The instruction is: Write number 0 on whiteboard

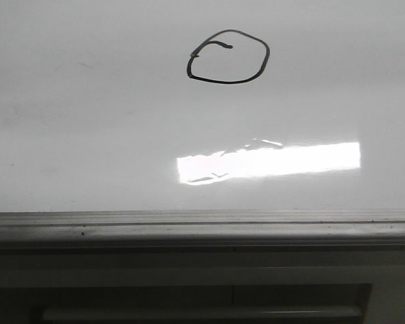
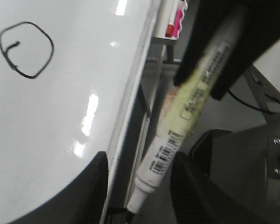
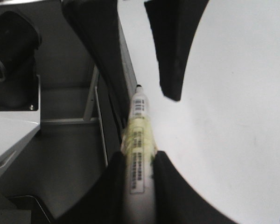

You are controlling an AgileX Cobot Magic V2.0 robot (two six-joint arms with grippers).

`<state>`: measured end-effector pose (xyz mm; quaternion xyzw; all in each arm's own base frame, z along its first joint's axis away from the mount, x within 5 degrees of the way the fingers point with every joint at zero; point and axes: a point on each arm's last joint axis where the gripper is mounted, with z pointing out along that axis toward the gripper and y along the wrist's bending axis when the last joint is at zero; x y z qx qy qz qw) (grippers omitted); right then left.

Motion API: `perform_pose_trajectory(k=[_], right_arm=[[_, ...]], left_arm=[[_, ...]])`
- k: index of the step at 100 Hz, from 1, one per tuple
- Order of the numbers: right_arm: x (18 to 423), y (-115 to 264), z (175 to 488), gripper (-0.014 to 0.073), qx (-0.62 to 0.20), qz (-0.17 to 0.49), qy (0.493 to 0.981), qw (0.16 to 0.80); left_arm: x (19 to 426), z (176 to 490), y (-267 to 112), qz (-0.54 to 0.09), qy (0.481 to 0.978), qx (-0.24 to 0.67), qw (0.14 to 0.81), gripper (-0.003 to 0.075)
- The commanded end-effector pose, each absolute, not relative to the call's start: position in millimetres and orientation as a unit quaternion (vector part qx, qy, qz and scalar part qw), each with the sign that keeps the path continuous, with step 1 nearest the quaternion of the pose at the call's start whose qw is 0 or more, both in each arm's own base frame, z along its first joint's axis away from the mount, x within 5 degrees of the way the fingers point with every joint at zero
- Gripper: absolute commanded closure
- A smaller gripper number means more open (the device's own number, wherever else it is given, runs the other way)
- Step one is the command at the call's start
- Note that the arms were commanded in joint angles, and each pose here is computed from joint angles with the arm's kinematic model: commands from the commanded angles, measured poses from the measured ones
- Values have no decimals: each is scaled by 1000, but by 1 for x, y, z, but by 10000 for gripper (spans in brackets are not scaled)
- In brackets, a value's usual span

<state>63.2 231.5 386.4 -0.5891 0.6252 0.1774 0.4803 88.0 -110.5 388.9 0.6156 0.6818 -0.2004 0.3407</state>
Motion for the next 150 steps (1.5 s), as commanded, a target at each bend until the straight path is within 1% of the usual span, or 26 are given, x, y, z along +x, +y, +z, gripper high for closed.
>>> perform_pose_trajectory(k=[1,6,22,41,65,99,103,106,110,112,113,115,125,129,134,137,141,142,144,146,150], right_arm=[[58,232,411,645,-579,215,579,533],[58,232,411,645,-578,216,579,532],[57,233,412,645,-577,223,575,536],[57,233,412,645,-576,225,573,537],[57,233,412,645,-576,224,574,537],[59,241,404,645,-583,217,583,523],[59,241,404,645,-583,217,584,522],[59,242,403,645,-584,216,584,520],[59,242,403,645,-584,216,584,520],[59,242,403,645,-584,216,584,520],[59,242,403,645,-584,216,584,520],[59,243,402,645,-585,215,585,519],[59,243,403,636,-585,216,584,520],[59,243,403,606,-585,216,584,520],[59,243,403,533,-585,216,584,520],[59,242,403,473,-584,214,583,523],[60,241,405,364,-585,209,579,528],[60,239,406,326,-584,207,579,530],[61,238,406,287,-582,205,579,533],[63,236,409,213,-578,202,579,539],[64,230,414,130,-568,201,579,549]], left_arm=[[90,396,-114,-212,673,621,341,442],[92,394,-116,-213,675,623,333,442],[95,393,-117,-211,676,620,336,450],[98,393,-119,-211,677,616,342,530],[99,398,-122,-223,673,604,363,531],[98,399,-123,-231,672,602,363,534],[98,399,-123,-235,672,602,363,553],[98,400,-124,-239,671,600,364,582],[98,400,-124,-242,671,599,365,644],[98,400,-124,-243,670,599,365,694],[97,400,-124,-244,670,598,365,694],[98,400,-124,-244,670,598,366,732],[98,401,-125,-243,669,598,368,740],[98,401,-125,-243,668,599,369,740],[99,401,-125,-242,668,597,374,740],[99,402,-125,-242,667,594,378,740],[100,402,-126,-246,667,589,384,740],[100,402,-127,-248,667,586,386,740],[101,402,-127,-248,667,584,390,740],[101,401,-127,-250,668,581,392,740],[102,399,-128,-255,672,571,398,740]])
